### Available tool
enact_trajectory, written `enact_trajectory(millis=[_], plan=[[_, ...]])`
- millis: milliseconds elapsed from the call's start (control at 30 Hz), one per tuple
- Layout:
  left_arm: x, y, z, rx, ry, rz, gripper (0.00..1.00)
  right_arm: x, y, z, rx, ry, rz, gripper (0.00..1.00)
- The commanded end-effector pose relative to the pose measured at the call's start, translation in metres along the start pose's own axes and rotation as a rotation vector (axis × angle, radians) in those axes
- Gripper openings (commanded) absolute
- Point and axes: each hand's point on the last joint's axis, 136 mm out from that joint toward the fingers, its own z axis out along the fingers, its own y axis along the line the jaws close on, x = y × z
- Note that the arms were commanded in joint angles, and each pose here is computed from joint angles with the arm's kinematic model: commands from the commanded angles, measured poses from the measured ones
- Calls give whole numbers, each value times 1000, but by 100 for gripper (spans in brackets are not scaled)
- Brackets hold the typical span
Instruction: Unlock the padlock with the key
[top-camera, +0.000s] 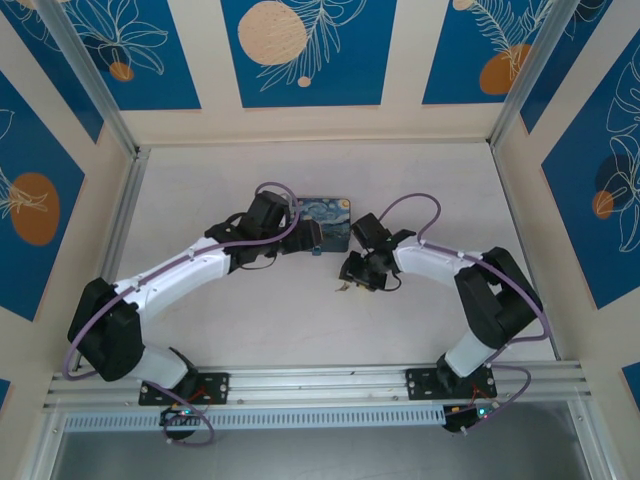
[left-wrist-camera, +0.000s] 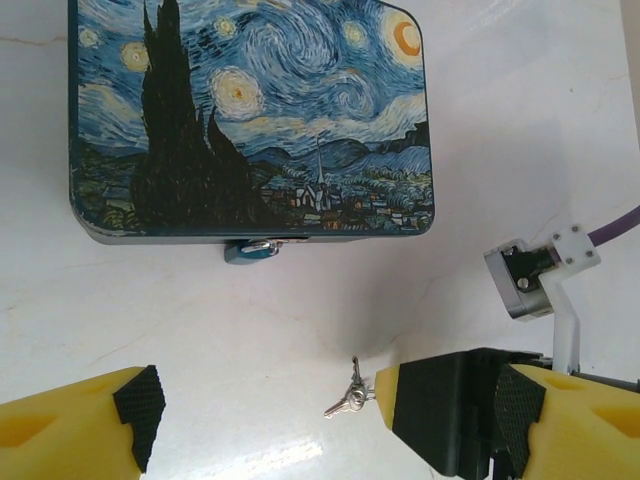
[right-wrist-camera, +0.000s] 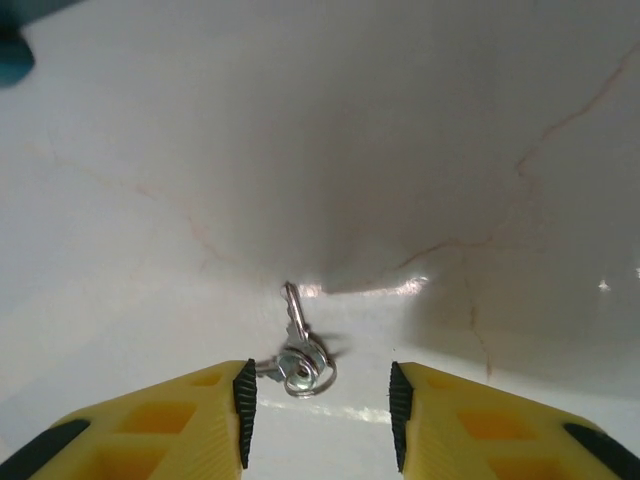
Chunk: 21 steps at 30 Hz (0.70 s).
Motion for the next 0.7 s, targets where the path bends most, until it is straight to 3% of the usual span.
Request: enact_trajectory(millis=[0,333,667], plan=[[-4,8,-6,-20,-22,-15,87,-4,-1,0,56,-14,94,40],[-13,17,-7,-17,-49,-35,98,2,2,2,187,-7,152,39],[-21,32,-15,13,-70,-87,99,11,4,11,245,9,162,39]])
